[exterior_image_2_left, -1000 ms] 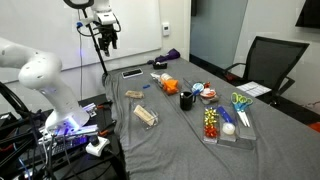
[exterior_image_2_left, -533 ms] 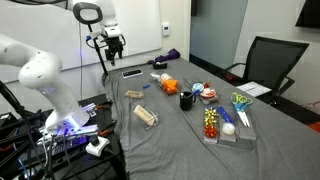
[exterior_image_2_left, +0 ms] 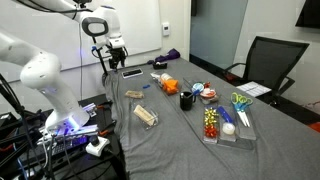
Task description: Pick up the brown object and place it in the clear square box on the right
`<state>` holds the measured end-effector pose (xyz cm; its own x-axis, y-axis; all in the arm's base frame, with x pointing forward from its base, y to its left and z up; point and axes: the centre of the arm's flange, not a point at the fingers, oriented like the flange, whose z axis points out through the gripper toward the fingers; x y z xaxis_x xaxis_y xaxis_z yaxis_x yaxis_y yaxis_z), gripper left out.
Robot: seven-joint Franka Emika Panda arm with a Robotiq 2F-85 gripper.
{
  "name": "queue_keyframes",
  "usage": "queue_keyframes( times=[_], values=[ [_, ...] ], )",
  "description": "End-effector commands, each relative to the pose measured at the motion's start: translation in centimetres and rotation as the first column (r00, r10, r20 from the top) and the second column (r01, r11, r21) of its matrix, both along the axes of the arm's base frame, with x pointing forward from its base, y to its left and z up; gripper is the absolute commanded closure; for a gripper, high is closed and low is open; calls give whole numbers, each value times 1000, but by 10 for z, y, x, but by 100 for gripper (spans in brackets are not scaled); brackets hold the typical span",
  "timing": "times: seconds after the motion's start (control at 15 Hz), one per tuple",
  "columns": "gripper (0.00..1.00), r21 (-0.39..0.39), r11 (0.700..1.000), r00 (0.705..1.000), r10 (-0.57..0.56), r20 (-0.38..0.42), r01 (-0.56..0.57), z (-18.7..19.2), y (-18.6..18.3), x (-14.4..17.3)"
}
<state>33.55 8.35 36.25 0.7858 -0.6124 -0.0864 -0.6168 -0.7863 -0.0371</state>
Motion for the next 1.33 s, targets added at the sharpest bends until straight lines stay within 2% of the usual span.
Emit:
queue_keyframes(
  times=[0.0,0.4,0.6,0.87,1.27],
  values=[
    [0,-1,1000,1000,0,-2,0,-3,1,1],
    [0,7,1000,1000,16,-17,-15,-9,0,4],
    [0,42,999,998,13,-55,-11,-29,1,13],
    [0,50,998,996,42,-75,-39,-59,7,19],
    [0,79,997,999,23,-42,-20,-112,20,27]
  ],
)
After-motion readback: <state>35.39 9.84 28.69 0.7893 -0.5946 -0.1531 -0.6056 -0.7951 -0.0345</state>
